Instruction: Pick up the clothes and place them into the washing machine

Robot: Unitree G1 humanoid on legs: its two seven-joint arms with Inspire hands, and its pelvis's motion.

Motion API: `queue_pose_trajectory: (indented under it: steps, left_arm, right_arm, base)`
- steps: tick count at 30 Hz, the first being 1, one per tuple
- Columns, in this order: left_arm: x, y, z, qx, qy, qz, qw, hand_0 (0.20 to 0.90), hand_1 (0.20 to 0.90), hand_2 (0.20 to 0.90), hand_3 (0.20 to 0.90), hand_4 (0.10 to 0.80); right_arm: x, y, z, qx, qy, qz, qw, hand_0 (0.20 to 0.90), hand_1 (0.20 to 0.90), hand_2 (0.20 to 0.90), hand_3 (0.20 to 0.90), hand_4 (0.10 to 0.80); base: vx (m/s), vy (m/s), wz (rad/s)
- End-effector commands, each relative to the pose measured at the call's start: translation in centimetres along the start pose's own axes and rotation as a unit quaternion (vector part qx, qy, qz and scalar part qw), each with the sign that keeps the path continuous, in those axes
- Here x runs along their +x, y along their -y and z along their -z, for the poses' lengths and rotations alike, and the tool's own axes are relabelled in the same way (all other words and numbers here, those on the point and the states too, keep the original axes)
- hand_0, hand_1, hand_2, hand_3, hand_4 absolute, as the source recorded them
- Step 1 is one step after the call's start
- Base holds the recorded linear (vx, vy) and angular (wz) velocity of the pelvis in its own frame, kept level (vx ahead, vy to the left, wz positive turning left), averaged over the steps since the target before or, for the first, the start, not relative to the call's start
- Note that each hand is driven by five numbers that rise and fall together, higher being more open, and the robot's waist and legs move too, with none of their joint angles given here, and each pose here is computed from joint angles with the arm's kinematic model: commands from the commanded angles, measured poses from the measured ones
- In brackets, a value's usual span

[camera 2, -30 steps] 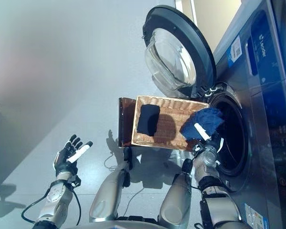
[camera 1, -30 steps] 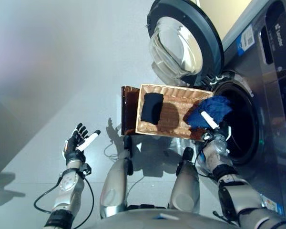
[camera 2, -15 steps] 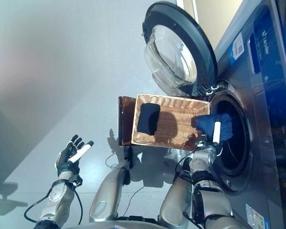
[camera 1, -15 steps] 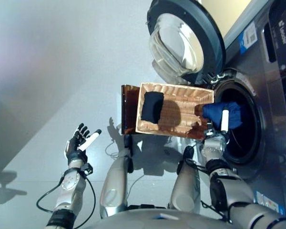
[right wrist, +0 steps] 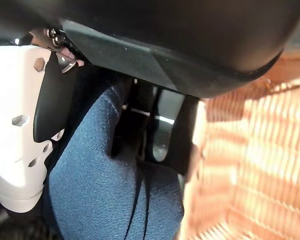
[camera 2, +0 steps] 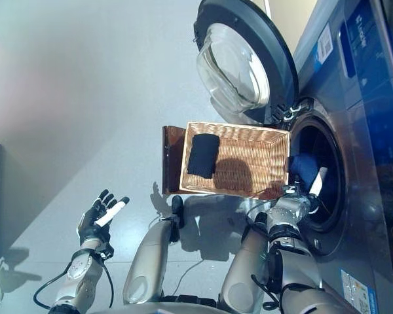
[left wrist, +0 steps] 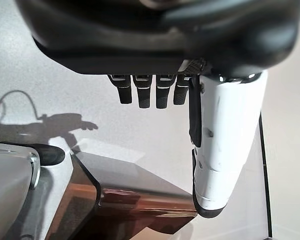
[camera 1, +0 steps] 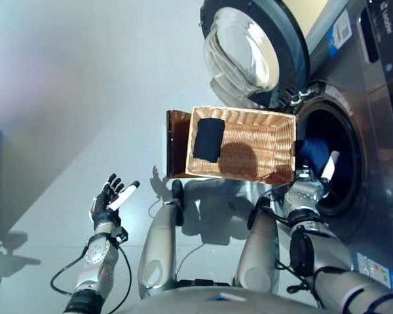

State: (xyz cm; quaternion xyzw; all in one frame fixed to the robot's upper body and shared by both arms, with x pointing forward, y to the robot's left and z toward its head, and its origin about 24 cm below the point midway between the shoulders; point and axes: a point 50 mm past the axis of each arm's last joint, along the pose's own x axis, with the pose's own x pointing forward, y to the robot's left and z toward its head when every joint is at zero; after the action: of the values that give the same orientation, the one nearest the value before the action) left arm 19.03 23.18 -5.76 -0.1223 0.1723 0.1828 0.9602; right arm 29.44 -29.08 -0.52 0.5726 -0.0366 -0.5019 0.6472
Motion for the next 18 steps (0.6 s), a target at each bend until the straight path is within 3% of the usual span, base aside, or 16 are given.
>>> queue_pose_trajectory:
  steps: [1, 10, 18]
  left_arm:
    - [-0.1, -2.5, -2.5, 0.018, 0.058, -0.027, 0.998, 0.9, 0.9, 0.9, 0.9, 0.8]
    - [-0.3, -1.8, -3.5, 0.031, 0.077, 0.007, 0.996, 0.9, 0.9, 0.9, 0.9, 0.8]
    - [-0.3, -1.9, -3.4, 0.033, 0.075, 0.005, 0.997, 0.9, 0.9, 0.9, 0.9, 0.8]
  right_arm:
    - [0.6, -3.2, -3.0, 0.033, 0.069, -0.031, 0.997, 0.2, 0.2, 0.2, 0.2, 0.3]
    - [0.4, -9.8, -6.3, 0.045, 0.111, -0.081, 0.99, 0.2, 0.2, 0.2, 0.2, 0.3]
    - [0.6, -10.9, -8.8, 0.098, 0.144, -0.055, 0.983, 0.2, 0.2, 0.2, 0.2, 0.3]
  base:
    - [0.024, -0.003, -0.04]
    - [0.0, 0.0, 0.0]
    - [0.0, 0.0, 0.0]
